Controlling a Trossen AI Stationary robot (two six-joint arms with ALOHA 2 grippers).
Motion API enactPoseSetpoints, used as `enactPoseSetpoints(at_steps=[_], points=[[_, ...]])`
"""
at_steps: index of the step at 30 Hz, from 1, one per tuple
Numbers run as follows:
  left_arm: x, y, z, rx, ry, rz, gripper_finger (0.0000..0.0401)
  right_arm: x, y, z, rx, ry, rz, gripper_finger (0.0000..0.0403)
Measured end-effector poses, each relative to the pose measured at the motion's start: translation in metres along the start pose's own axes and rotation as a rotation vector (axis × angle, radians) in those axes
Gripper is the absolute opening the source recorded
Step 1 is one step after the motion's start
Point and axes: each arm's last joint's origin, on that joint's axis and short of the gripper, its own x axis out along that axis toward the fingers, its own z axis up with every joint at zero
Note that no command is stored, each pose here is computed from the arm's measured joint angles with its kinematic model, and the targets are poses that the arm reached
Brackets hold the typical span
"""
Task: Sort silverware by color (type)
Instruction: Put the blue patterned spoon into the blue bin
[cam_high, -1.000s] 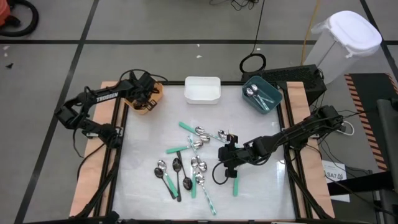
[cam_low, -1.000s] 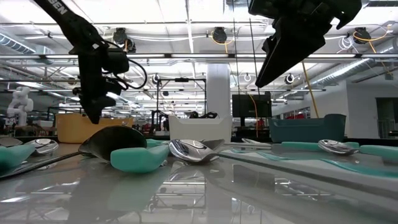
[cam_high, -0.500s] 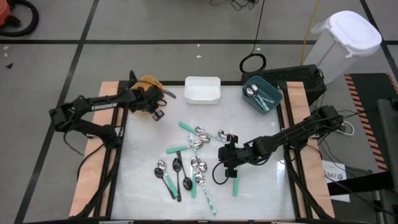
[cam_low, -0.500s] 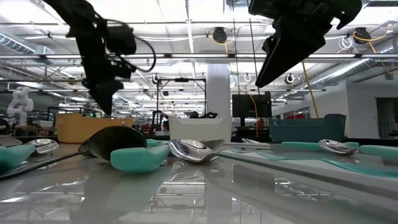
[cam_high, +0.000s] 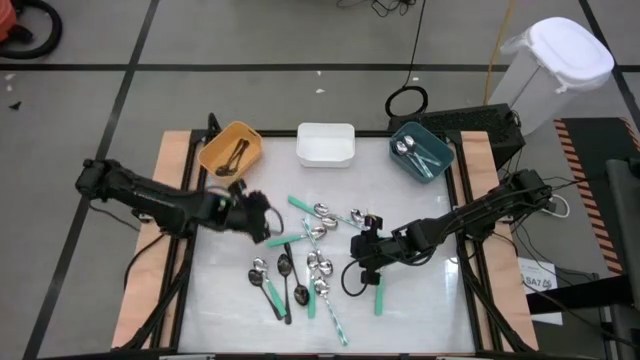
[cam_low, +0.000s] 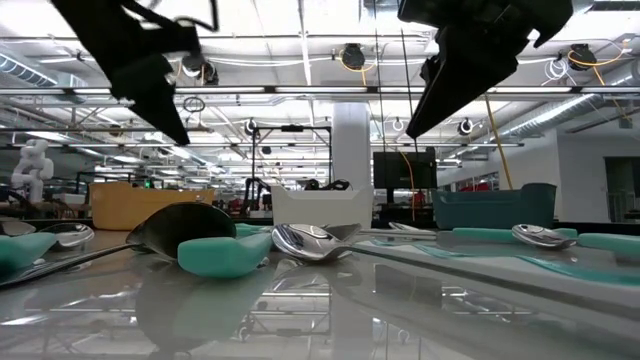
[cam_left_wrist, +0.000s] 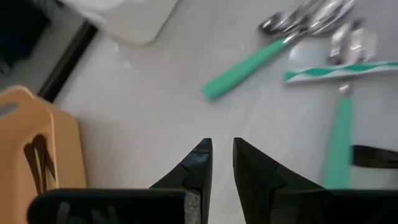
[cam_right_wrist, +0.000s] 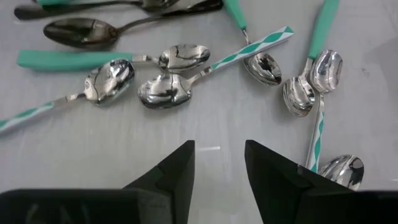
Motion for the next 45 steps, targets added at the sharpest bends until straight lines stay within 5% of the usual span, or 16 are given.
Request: enactPoseSetpoints(at_steps=[9, 17, 45], points=[[-0.032, -0.040, -0.018, 0.023, -0.181, -0.060, 0.0067, 0.000, 0.000, -0.003, 0.015, 0.030, -0.010, 0.0134], [-0.044, -0.067, -0.030, 0.191, -0.241, -0.159, 0.0067, -0.001, -0.005, -0.006, 0.060, 0.023, -0.133, 0.0134], [-0.030, -0.086, -0.028, 0.323, -0.272, -0.149, 0.0067, -0.003, -0.011, -0.020, 0.054, 0.119, -0.250, 0.0134]])
